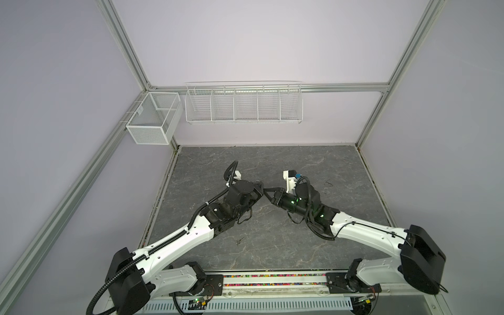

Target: Unlock with the key

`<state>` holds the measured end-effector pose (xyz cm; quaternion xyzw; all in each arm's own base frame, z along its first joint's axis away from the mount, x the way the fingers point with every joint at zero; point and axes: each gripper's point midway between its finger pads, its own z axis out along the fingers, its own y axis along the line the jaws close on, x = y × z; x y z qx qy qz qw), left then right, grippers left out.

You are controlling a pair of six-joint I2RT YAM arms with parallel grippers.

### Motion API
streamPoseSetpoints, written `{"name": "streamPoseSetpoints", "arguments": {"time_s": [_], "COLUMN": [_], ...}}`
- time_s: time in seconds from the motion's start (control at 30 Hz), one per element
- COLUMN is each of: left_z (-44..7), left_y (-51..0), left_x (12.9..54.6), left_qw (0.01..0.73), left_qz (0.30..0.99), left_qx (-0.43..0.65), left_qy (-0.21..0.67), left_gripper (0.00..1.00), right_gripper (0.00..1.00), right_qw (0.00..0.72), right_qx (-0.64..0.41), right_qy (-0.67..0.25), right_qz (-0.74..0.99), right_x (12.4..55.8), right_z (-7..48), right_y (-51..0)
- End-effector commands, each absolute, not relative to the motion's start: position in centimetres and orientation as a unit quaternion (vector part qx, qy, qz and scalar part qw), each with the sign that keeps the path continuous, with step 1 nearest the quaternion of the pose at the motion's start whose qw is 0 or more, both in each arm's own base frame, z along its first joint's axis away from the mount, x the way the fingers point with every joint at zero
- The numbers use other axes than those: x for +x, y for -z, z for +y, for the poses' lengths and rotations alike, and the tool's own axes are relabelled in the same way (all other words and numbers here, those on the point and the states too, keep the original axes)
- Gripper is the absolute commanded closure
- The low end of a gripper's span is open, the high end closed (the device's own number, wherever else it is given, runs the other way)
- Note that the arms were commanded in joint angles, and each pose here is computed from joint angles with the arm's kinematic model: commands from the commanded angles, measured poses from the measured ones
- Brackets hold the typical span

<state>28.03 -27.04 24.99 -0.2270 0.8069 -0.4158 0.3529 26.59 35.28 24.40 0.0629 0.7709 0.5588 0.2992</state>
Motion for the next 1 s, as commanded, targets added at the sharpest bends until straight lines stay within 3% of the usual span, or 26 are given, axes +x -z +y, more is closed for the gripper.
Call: {"name": "streamPoseSetpoints", "arguments": {"time_s": [0.0, 0.57, 0.97], "left_z": [-29.7, -30.5, -30.8], "left_y": [-24.8, -25.5, -26.1], "left_x": [26.2, 26.0, 25.8], "left_qw": [0.299, 0.28, 0.273], "left_qz": [0.808, 0.791, 0.779], "left_qx": [-0.2, -0.209, -0.216], "left_qy": [0.466, 0.502, 0.521], "left_gripper": [1.0, 1.0, 1.0], "right_gripper": [0.94, 0.94, 0.94], "right_qw": [0.288, 0.27, 0.236], "right_qx": [0.038, 0.049, 0.087], "right_qy": [-0.654, -0.698, -0.692], "right_qz": [0.699, 0.661, 0.677], "right_x": [24.7, 24.4, 24.5], "right_z": [36.8, 36.8, 36.7], "right_y": [-30.8, -33.0, -31.4]}}
